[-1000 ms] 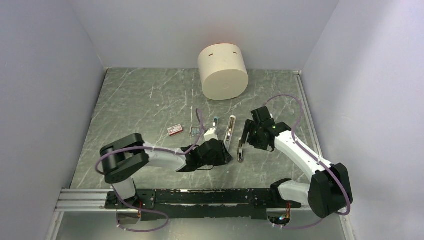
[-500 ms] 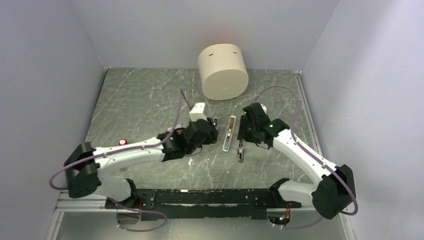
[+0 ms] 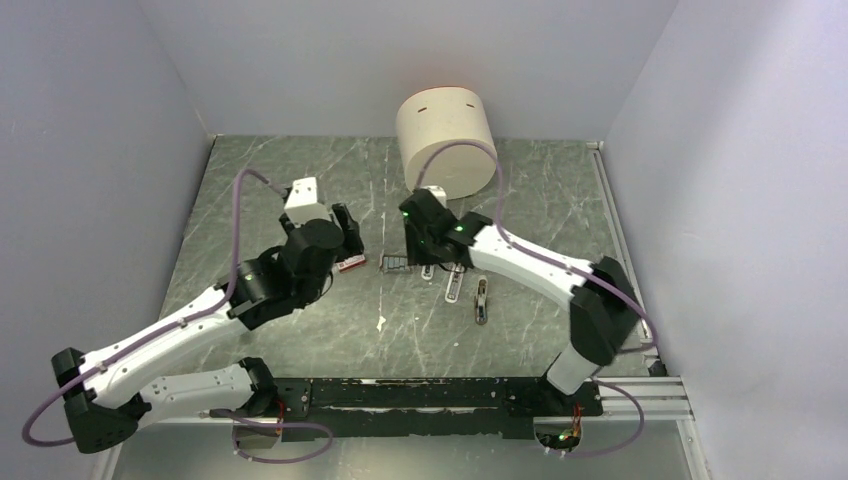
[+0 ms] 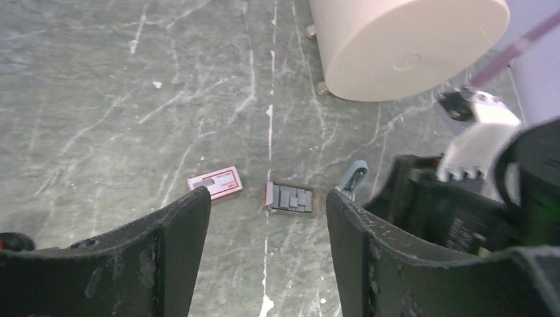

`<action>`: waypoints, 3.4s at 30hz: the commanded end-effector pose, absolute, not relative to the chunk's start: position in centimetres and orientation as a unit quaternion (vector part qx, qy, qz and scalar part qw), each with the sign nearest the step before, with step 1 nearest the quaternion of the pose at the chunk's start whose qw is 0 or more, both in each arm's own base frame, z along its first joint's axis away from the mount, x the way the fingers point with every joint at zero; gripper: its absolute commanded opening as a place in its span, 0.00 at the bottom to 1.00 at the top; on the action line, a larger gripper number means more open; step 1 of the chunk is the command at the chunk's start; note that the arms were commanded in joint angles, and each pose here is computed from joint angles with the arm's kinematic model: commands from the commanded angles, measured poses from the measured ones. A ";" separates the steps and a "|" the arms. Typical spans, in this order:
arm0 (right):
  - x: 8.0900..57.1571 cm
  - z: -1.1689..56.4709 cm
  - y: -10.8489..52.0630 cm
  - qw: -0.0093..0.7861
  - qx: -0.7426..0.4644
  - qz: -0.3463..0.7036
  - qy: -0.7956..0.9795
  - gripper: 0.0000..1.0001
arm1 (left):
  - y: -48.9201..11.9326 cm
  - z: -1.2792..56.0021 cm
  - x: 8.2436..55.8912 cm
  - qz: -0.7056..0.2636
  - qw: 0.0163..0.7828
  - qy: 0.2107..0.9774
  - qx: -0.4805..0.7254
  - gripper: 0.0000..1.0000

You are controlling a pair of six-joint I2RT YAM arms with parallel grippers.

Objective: Load the staples into the stapler

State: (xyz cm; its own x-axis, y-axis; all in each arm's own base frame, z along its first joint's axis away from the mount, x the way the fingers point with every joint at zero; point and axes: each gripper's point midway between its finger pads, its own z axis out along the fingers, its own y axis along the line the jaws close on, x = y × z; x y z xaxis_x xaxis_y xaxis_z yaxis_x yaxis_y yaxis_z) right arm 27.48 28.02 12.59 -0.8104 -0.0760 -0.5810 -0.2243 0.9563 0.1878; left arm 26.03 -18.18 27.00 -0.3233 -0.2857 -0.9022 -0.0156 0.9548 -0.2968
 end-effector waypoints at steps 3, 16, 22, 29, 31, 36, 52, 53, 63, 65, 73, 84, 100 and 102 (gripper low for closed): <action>33.0 11.9 31.5 0.337 -0.077 0.068 0.936 0.38 | -13.9 27.2 25.2 -0.073 0.592 0.792 -0.128 0.73; 38.1 5.5 33.7 0.337 -0.113 -0.032 0.934 0.22 | -13.3 26.1 24.8 -0.058 0.578 0.802 -0.137 0.76; 37.6 2.6 32.6 0.306 -0.135 -0.070 0.940 0.22 | -13.6 25.6 24.7 -0.065 0.574 0.805 -0.137 0.77; 35.5 0.9 31.4 0.259 -0.139 -0.080 0.952 0.21 | -13.9 24.8 24.5 -0.070 0.561 0.814 -0.136 0.76; 34.6 0.7 31.0 0.238 -0.134 -0.081 0.959 0.20 | -14.1 24.8 24.4 -0.074 0.559 0.815 -0.135 0.75; 32.2 0.9 30.9 0.203 -0.135 -0.050 0.969 0.19 | -14.4 24.7 24.4 -0.081 0.555 0.817 -0.135 0.74; 31.3 5.0 32.3 0.231 -0.166 0.020 0.958 0.30 | -15.5 23.7 24.6 -0.090 0.543 0.825 -0.128 0.74; 31.3 5.5 32.4 0.240 -0.170 0.024 0.956 0.32 | -15.5 23.7 24.6 -0.089 0.544 0.824 -0.130 0.73; 28.8 6.2 35.0 0.229 -0.252 0.091 0.936 0.45 | -15.0 24.0 24.6 -0.089 0.550 0.818 -0.140 0.74; 28.7 5.8 35.0 0.222 -0.258 0.087 0.936 0.46 | -14.9 24.0 24.5 -0.089 0.551 0.818 -0.142 0.74; 28.2 4.1 35.1 0.202 -0.273 0.070 0.938 0.45 | -14.7 23.7 24.4 -0.086 0.548 0.819 -0.144 0.74; 28.3 2.9 35.3 0.193 -0.275 0.063 0.940 0.42 | -14.5 23.5 24.3 -0.085 0.548 0.819 -0.147 0.74; 28.9 4.4 35.8 0.220 -0.276 0.058 0.934 0.39 | -14.5 23.4 24.4 -0.083 0.548 0.819 -0.147 0.74; 29.0 5.0 35.8 0.228 -0.275 0.058 0.932 0.39 | -14.6 23.4 24.4 -0.082 0.547 0.820 -0.148 0.74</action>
State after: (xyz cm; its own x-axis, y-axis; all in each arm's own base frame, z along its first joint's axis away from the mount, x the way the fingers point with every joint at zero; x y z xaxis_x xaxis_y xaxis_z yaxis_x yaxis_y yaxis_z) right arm 28.38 35.04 2.69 -0.7755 -0.4887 -0.3997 -0.5310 0.8474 -0.0057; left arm 24.21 -15.16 23.24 -0.3791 -0.3182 -0.8689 -0.1251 0.9480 -0.2925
